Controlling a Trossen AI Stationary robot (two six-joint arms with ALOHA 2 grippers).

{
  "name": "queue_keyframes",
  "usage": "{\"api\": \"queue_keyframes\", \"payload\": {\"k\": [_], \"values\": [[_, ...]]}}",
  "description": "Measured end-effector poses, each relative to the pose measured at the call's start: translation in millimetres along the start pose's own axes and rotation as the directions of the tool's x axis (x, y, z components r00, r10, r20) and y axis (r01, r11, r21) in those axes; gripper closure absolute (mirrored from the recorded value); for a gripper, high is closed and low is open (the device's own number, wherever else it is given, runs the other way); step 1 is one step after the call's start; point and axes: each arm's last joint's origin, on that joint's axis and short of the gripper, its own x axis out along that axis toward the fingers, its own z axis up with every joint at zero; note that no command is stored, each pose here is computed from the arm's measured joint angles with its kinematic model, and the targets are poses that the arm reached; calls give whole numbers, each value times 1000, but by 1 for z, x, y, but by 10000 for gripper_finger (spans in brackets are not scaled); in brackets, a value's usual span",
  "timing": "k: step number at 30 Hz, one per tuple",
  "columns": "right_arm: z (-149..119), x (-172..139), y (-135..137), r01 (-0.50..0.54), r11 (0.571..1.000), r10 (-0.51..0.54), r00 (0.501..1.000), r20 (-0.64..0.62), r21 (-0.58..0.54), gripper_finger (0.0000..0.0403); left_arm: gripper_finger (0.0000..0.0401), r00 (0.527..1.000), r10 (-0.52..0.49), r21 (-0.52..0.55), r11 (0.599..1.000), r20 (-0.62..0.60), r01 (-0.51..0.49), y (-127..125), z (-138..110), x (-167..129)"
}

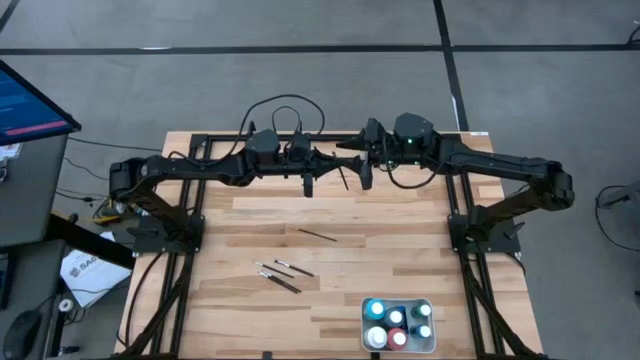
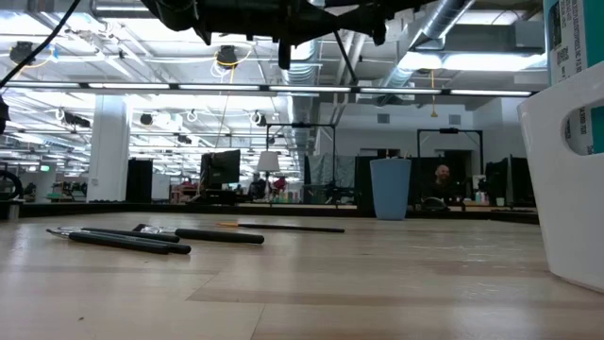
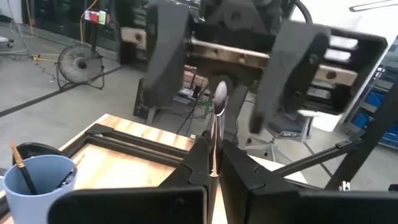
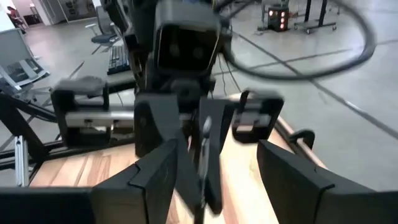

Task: Pick & Place Paint Supplies
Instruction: Put the silver paintbrush into the blue cup

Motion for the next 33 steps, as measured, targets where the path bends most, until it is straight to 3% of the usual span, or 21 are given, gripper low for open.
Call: {"api": "queue_keyframes", "payload": {"k": [21, 25, 30, 33], "values": [[-7, 13, -2, -12, 1000, 12, 999, -44, 3, 230, 398, 1000, 2, 25, 1000, -10, -2, 0, -2, 0], [-7, 13, -2, -13, 1000, 13, 999, -45, 2, 271, 398, 1000, 3, 24, 1000, -11, -3, 0, -2, 0], [-6, 11, -1, -15, 1000, 14, 999, -46, -20, 376, 398, 1000, 5, 25, 1000, -6, -5, 0, -2, 0], [-6, 11, -1, -16, 999, 14, 999, -43, -32, 390, 398, 1000, 9, 28, 1000, -5, -9, 0, -2, 0]]}}
